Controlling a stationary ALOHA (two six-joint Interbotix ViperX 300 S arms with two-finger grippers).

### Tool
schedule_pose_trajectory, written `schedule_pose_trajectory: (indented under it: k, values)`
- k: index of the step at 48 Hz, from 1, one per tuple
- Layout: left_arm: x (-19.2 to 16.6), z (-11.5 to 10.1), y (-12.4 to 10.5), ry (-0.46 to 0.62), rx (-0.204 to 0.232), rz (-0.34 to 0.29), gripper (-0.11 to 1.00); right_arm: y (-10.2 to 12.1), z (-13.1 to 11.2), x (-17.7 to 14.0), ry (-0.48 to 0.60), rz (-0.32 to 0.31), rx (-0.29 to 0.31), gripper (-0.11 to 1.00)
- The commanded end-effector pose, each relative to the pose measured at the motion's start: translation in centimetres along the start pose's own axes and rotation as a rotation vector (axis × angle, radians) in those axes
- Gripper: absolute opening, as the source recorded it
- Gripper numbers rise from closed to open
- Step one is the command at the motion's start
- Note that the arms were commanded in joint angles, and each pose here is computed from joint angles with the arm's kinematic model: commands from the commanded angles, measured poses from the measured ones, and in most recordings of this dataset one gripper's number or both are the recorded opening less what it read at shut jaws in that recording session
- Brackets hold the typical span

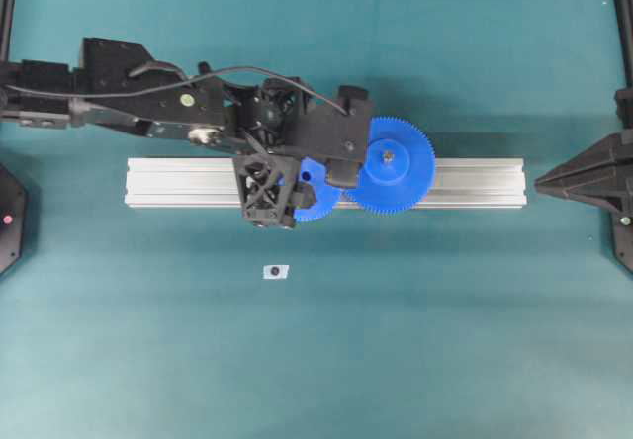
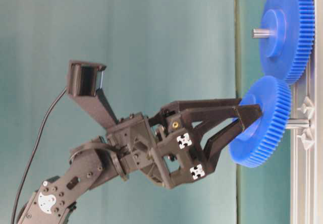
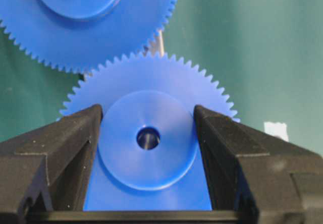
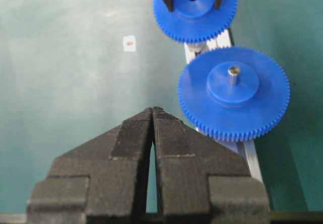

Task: Find the location of the shaft and insert the small gear.
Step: 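Carry the held gear up over the empty left shaft on the rail, then align the gear's bore with the shaft, meshing teeth with the large gear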

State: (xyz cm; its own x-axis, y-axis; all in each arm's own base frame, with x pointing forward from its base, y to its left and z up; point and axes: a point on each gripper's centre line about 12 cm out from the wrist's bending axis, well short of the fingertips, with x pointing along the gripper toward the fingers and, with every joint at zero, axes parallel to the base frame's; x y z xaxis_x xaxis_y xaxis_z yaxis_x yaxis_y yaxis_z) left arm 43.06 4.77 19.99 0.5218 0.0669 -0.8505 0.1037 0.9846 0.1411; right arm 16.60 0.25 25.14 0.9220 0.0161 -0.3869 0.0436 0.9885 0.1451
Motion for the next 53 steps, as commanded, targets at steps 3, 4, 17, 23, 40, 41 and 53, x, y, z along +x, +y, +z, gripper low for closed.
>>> schedule_pose_trajectory:
  k: [3, 4, 17, 23, 40, 41, 53]
  values:
    - [-1.8, 0.5, 0.6, -0.038, -0.006, 0.017, 0.63, 0.0, 0.3, 0.1, -0.003, -0.002, 0.007, 0.07]
    - [-1.8, 0.5, 0.5, -0.039, -0.004, 0.016, 0.63, 0.0, 0.3, 0.1, -0.004, -0.003, 0.006, 0.07]
    - [-1.5, 0.0, 0.4, -0.026, -0.001, 0.014, 0.63, 0.0, 0.3, 0.0, -0.007, -0.002, 0.009, 0.07]
    - [-1.6, -0.4, 0.8, -0.022, -0.013, 0.019, 0.63, 0.0, 0.3, 0.0, -0.005, -0.003, 0.007, 0.07]
    - [-2.0, -0.9, 2.3, -0.022, -0.041, 0.04, 0.63, -0.1, 0.2, 0.1, -0.002, -0.004, 0.009, 0.07]
    - [-2.0, -0.9, 2.3, -0.022, -0.041, 0.04, 0.63, -0.1, 0.2, 0.1, -0.002, -0.004, 0.009, 0.07]
    - [-1.8, -0.9, 2.3, -0.019, -0.044, 0.039, 0.63, -0.1, 0.1, 0.1, -0.002, -0.004, 0.009, 0.07]
